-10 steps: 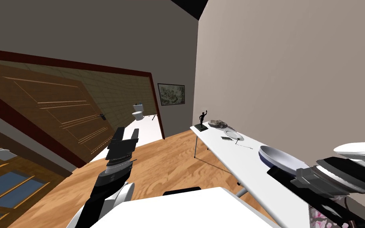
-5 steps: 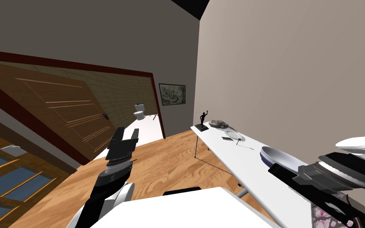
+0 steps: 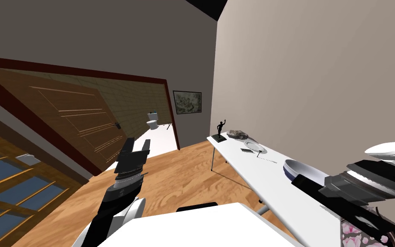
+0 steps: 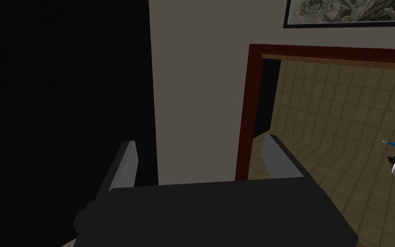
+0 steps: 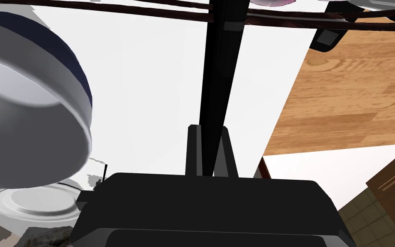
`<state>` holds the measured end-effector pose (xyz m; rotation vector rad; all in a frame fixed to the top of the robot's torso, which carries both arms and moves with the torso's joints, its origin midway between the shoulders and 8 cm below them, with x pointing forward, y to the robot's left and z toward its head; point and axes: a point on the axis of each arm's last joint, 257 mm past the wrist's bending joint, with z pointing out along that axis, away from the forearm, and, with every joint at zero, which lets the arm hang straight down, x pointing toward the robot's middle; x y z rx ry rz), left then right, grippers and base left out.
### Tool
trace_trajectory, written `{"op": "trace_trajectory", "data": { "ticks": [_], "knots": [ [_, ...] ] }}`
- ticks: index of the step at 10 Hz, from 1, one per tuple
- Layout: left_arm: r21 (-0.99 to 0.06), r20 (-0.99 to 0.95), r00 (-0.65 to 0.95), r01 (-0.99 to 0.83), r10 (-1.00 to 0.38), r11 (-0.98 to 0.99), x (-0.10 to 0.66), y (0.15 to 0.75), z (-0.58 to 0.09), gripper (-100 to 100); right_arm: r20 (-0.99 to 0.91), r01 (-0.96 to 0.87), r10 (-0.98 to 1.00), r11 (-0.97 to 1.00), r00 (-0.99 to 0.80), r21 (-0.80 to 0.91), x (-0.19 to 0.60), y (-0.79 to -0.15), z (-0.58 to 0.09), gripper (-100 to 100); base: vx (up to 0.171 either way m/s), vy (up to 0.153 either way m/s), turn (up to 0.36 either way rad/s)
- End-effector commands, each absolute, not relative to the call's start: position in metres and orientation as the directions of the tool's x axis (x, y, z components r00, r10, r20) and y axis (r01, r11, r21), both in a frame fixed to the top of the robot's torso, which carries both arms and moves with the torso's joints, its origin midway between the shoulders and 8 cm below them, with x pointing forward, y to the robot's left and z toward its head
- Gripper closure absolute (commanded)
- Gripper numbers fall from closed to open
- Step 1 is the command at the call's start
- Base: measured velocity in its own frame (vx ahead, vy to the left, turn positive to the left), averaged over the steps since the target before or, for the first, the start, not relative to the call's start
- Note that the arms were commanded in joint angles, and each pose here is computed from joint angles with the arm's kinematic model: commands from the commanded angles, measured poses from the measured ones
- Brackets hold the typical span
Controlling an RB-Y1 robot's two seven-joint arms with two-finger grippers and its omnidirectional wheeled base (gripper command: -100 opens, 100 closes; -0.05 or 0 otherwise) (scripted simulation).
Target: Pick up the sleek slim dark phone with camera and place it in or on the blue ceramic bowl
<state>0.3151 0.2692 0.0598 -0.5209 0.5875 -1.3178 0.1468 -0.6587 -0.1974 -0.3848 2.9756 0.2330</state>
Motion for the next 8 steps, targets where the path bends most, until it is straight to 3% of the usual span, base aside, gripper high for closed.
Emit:
{"op": "trace_trajectory", "data": {
  "ticks": [1, 6, 8],
  "knots": [
    [-0.656, -0.102, 0.148, 0.733, -0.984, 0.178, 0.315, 0.269, 0.060, 0, -0.147, -0.257, -0.236, 0.956, -0.961, 0.141, 0.149, -0.660, -0.189, 100, -0.021, -0.028, 0.066],
    [-0.656, -0.102, 0.148, 0.733, -0.984, 0.178, 0.315, 0.269, 0.060, 0, -0.136, -0.247, -0.228, 0.958, -0.964, 0.143, 0.151, -0.663, -0.180, 100, -0.011, -0.023, 0.027],
    [-0.656, -0.102, 0.148, 0.733, -0.984, 0.178, 0.315, 0.269, 0.060, 0, -0.106, -0.220, -0.207, 0.966, -0.973, 0.132, 0.152, -0.670, -0.164, 100, -0.017, -0.074, 0.107]
  ]
}}
